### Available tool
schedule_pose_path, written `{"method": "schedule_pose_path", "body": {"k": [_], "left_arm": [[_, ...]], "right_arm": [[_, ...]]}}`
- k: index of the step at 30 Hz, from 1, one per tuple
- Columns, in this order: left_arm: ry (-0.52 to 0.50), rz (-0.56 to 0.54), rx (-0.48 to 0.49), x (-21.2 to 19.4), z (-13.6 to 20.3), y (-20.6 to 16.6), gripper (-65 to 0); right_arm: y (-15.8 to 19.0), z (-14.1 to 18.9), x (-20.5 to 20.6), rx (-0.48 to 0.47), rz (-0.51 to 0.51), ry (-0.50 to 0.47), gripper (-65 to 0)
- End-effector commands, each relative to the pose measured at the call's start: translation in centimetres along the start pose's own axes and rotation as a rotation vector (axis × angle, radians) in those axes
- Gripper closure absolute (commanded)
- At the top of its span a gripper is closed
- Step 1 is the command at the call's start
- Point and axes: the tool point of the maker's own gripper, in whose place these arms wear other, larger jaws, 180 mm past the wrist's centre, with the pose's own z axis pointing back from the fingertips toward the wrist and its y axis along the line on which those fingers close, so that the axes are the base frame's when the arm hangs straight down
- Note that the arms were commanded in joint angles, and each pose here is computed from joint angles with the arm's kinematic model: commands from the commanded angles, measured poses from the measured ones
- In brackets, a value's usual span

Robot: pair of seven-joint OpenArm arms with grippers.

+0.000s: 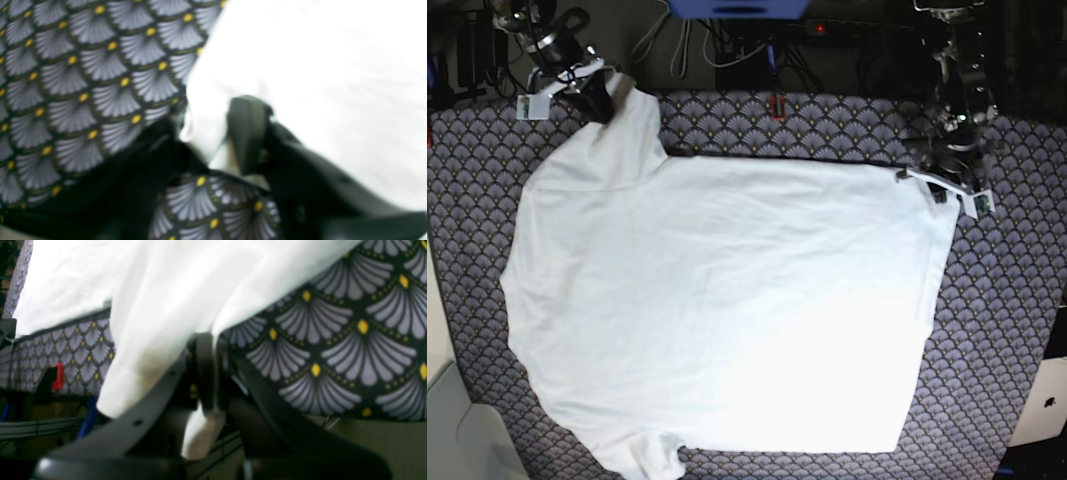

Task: Fold the T-shirt properly
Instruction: 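Lift the shoulder edges and pull them apart to stretch the shirt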

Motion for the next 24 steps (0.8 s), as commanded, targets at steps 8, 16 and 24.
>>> {"method": "schedule_pose_path", "body": {"k": [8, 16, 24], "left_arm": [[0.051, 0.006, -0.024, -0.9, 0.3, -0.4, -0.3], [-0.006, -0.031, -0.028, 0.5, 2.4, -0.3, -0.6], [-0.033, -0.070, -0.026, 1.3, 3.8, 0.4, -0.6]], "right_arm": [[-1.5, 0.6, -1.0, -0.064, 0.055, 0.084, 0.0], [0.7, 1.9, 4.1, -0.019, 0.169, -0.019, 0.0], [1.7, 4.0, 7.1, -0.025, 0.233, -0.091, 0.0]]}}
